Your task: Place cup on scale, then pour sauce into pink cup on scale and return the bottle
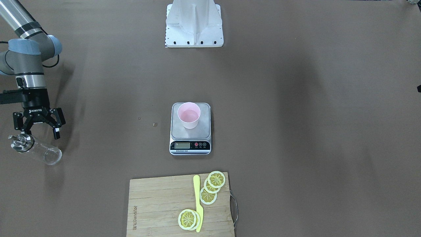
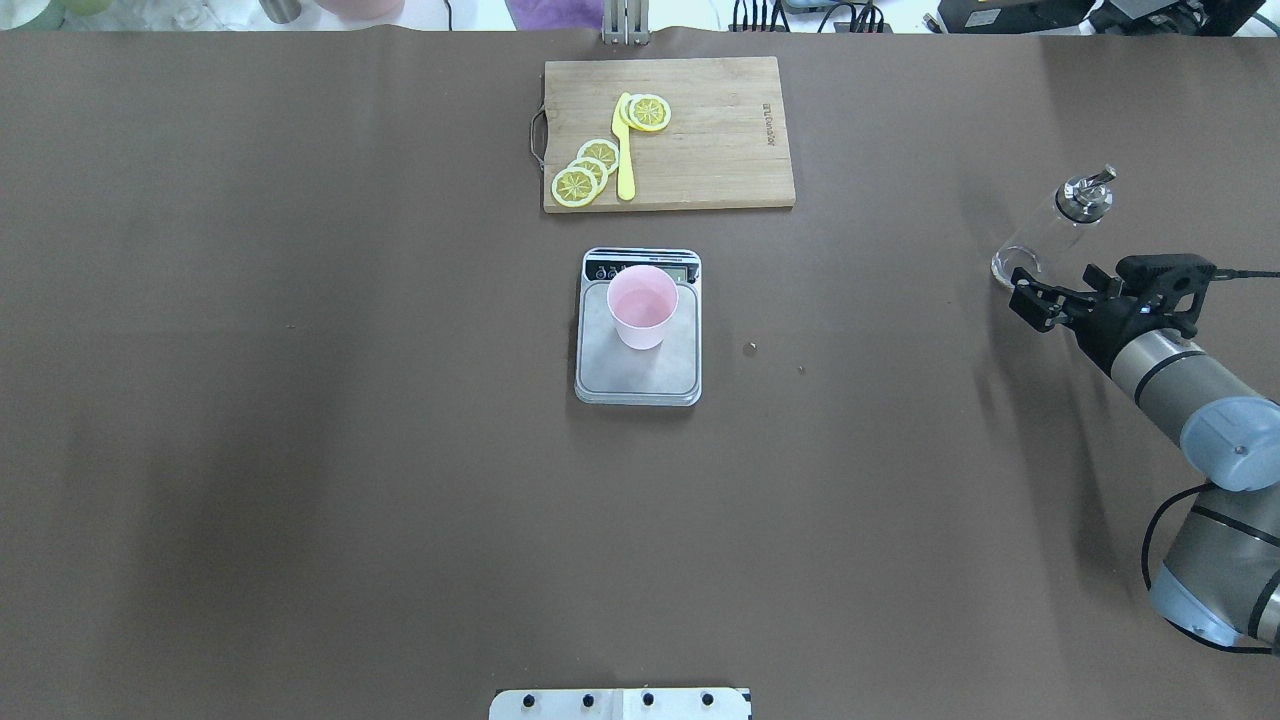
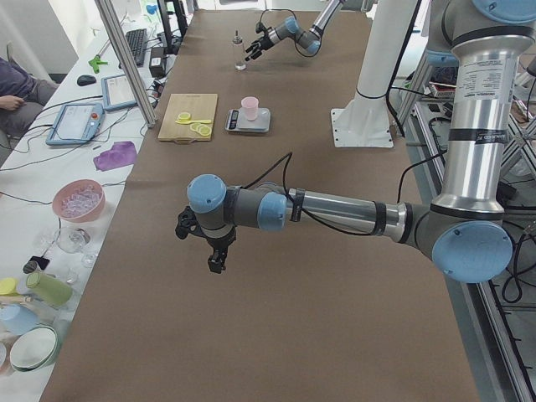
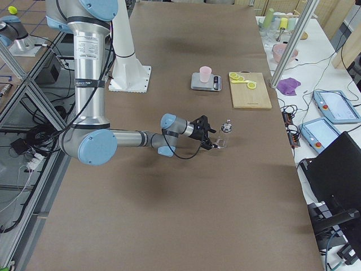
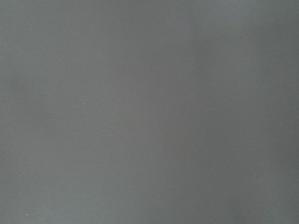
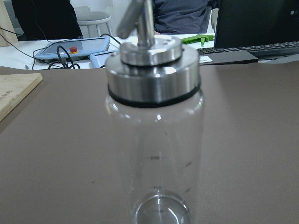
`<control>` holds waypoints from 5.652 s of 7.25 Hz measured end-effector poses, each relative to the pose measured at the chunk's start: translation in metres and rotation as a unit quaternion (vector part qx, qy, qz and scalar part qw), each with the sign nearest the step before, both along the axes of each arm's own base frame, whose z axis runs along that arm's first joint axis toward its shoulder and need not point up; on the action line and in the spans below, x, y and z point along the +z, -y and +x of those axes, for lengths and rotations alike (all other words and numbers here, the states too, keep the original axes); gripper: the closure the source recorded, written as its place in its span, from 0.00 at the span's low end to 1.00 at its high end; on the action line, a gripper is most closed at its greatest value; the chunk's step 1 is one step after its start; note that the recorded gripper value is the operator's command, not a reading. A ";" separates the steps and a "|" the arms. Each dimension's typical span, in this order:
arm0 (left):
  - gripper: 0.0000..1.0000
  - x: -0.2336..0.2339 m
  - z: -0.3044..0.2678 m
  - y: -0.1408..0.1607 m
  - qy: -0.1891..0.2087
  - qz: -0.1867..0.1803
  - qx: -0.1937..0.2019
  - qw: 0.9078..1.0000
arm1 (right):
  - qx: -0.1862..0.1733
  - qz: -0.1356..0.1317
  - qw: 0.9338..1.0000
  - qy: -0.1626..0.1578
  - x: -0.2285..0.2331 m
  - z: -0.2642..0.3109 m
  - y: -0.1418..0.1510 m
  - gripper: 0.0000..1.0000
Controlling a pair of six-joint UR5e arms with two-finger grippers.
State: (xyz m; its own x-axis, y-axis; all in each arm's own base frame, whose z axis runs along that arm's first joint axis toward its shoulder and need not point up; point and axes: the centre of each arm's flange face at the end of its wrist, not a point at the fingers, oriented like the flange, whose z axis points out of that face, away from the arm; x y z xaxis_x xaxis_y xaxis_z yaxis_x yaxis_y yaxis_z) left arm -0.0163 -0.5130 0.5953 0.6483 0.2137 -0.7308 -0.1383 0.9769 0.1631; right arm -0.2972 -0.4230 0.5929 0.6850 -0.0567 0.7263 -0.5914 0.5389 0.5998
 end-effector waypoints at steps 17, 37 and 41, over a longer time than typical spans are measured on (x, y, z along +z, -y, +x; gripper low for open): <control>0.01 -0.005 0.000 0.000 0.001 0.004 0.000 1.000 | -0.238 -0.185 0.951 -0.072 0.042 0.340 0.117 0.00; 0.01 0.010 -0.046 -0.019 0.111 -0.011 -0.031 0.993 | -0.350 -0.217 0.904 -0.113 0.081 0.387 0.015 0.00; 0.01 0.029 -0.045 -0.021 0.112 -0.029 -0.026 0.993 | -0.358 -0.270 0.889 -0.092 0.062 0.383 0.047 0.00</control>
